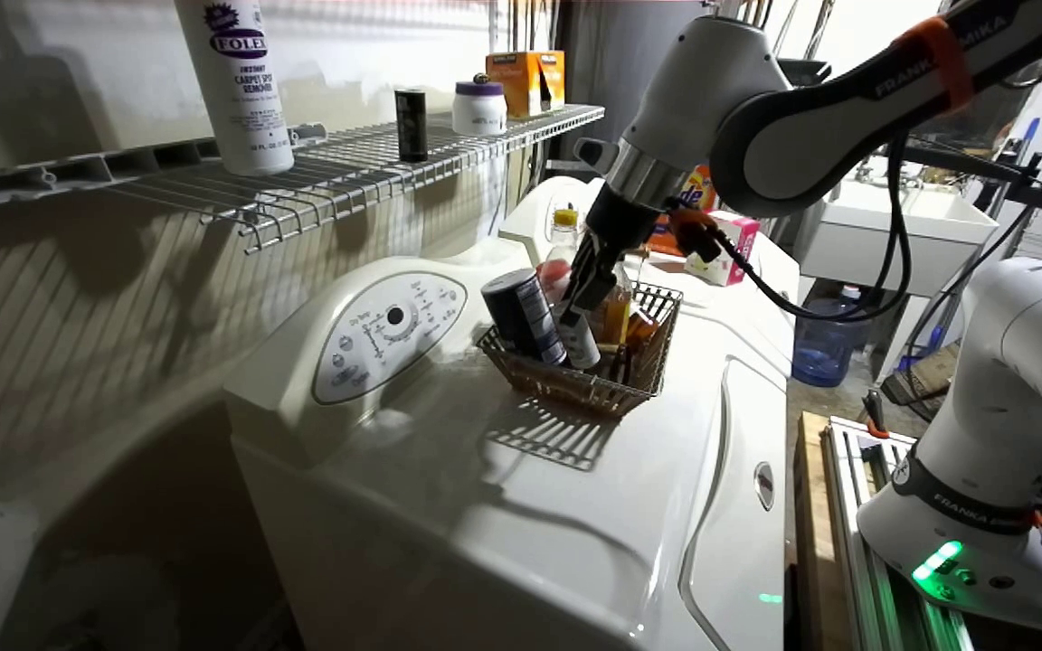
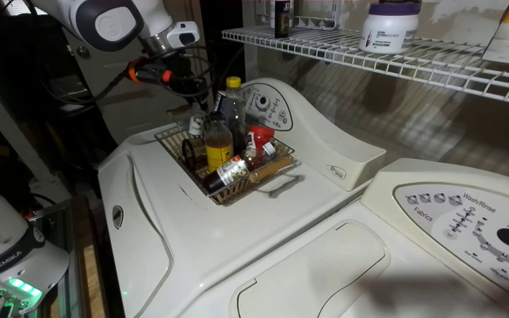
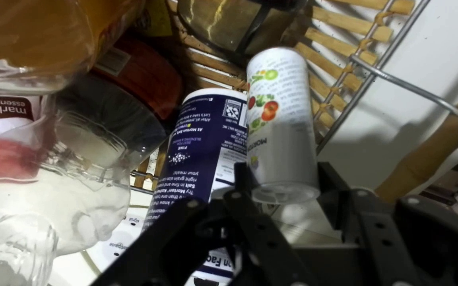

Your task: Remove the small white container from the bottom shelf and put it in the basket.

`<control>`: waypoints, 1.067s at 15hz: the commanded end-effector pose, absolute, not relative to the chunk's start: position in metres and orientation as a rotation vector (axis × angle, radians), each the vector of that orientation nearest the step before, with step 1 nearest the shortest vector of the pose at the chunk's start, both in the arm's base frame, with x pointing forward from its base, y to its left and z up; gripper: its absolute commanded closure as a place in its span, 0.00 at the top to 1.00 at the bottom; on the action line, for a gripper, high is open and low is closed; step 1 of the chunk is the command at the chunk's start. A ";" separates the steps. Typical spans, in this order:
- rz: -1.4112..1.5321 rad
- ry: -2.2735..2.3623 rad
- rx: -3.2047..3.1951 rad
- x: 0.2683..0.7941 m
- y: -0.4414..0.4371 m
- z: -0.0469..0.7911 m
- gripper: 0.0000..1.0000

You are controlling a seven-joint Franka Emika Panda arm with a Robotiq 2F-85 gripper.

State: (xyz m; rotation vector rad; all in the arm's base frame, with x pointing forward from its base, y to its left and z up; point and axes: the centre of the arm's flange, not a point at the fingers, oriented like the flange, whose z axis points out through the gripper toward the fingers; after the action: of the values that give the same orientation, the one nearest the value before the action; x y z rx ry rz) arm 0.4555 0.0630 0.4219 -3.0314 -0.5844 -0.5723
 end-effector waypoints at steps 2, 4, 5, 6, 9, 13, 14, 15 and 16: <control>-0.557 -0.560 -2.994 0.474 0.065 0.420 0.20; -0.546 -0.534 -2.982 0.477 0.065 0.418 0.20; -0.539 -0.528 -2.974 0.478 0.065 0.417 0.41; -0.531 -0.521 -2.967 0.479 0.065 0.416 0.70; -0.531 -0.508 -2.966 0.481 0.064 0.415 0.84; -0.549 -0.512 -2.973 0.481 0.064 0.421 1.00; -0.552 -0.511 -2.973 0.480 0.064 0.423 1.00; -0.559 -0.520 -2.969 0.479 0.064 0.426 1.00; -0.561 -0.526 -2.969 0.478 0.064 0.430 1.00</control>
State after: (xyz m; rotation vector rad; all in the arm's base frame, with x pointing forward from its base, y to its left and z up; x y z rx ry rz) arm 0.4751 0.0656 0.4191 -2.9834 -0.5037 -0.5578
